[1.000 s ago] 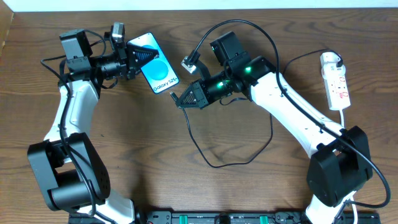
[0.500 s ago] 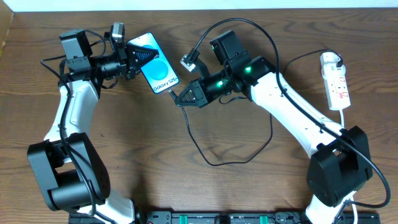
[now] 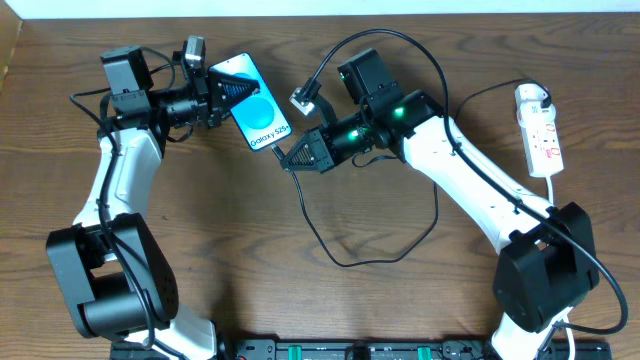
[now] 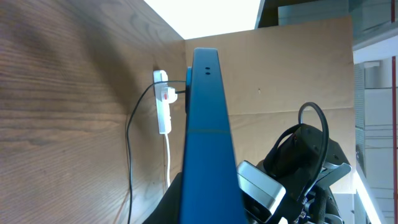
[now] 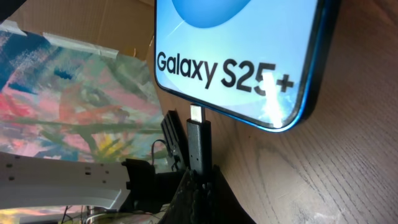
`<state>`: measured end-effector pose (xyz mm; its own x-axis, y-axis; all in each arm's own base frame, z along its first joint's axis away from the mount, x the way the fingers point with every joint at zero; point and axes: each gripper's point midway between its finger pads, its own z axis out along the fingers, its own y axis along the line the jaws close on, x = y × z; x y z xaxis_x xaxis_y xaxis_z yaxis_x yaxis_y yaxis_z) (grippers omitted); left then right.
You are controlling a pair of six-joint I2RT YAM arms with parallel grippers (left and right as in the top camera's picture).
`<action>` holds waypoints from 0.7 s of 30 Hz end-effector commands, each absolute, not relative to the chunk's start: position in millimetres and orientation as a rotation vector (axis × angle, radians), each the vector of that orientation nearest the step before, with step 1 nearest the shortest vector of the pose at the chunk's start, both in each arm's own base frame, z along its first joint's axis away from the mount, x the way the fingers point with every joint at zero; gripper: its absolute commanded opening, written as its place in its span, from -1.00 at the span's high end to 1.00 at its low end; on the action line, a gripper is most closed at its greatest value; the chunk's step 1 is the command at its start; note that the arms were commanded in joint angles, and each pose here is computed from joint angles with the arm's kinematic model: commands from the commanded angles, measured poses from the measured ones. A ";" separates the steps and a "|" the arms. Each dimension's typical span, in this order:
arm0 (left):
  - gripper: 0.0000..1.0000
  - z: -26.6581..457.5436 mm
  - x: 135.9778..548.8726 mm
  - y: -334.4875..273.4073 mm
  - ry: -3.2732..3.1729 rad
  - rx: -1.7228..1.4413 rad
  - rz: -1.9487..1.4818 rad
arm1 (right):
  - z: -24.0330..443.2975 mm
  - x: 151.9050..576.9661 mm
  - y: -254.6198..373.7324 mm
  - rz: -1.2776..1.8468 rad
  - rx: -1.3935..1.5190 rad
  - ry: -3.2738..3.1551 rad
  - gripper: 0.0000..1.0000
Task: Plug charger to phone and switch on socket
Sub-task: 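Push the plug into the phone's port with the right gripper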
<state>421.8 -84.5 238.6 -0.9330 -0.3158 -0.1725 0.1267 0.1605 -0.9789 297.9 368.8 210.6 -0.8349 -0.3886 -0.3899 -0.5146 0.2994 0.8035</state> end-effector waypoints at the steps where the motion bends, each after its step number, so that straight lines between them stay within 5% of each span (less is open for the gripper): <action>1: 0.86 254.7 419.1 -86.2 2.086 -0.137 -1.839 | 214.5 293.2 371.3 1.603 -0.859 2.428 0.98; 21: 0.86 254.3 419.5 -86.1 2.087 -0.140 -1.836 | 213.9 298.6 368.3 1.592 -0.831 2.435 0.98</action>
<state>422.7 -84.1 237.8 -0.9328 -0.3226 -0.1608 0.1130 0.1618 -0.9803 298.8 368.7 211.1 -0.8393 -0.3834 -0.3855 -0.5086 0.3027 0.8061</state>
